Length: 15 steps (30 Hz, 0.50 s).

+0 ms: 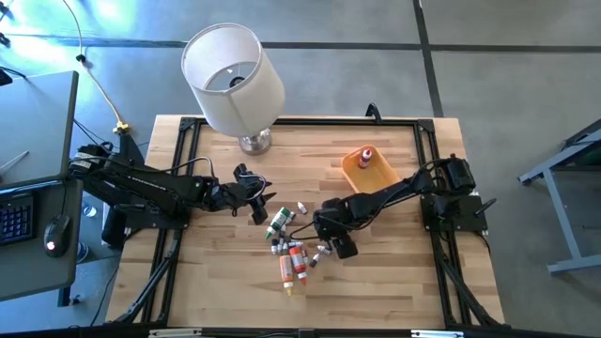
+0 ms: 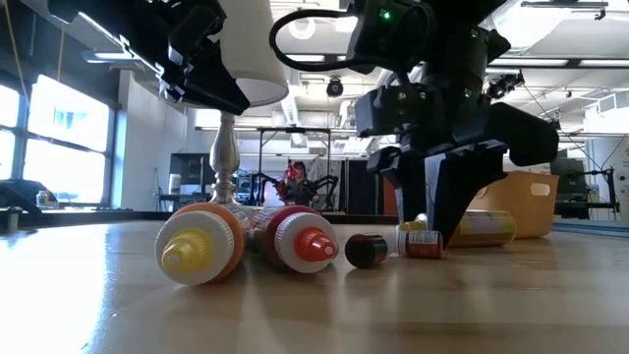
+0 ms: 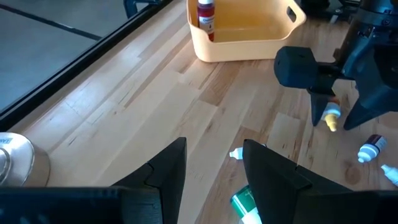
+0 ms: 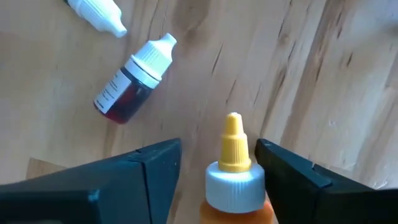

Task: Pick & Place food coloring
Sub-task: Put the large yellow food coloring bottle into the yellow bin

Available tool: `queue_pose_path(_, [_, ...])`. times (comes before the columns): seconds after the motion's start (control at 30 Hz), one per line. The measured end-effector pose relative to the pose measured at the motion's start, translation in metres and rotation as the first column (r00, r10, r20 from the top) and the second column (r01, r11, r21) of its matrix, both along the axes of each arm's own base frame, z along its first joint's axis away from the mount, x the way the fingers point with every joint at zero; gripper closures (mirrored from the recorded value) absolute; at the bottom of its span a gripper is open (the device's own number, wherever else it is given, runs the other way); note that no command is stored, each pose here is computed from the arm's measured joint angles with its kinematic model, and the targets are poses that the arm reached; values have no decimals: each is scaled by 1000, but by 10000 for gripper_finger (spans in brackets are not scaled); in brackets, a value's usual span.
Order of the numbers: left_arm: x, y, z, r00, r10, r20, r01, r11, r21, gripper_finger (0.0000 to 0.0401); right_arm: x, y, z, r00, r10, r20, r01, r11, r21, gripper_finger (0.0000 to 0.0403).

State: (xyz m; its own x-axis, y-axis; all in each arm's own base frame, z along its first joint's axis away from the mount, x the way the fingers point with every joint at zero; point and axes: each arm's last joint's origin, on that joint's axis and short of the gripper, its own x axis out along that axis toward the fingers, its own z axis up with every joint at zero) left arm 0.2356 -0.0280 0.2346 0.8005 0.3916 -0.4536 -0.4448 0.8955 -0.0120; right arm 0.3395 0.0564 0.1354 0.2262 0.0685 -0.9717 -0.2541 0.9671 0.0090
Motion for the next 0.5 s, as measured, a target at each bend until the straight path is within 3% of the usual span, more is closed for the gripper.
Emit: queue_pose_path(0.5, [0, 0, 0, 1000, -1, 0, 1, 1000, -1, 245, -5, -2, 0, 999, -8, -44, 6, 999, -42, 245])
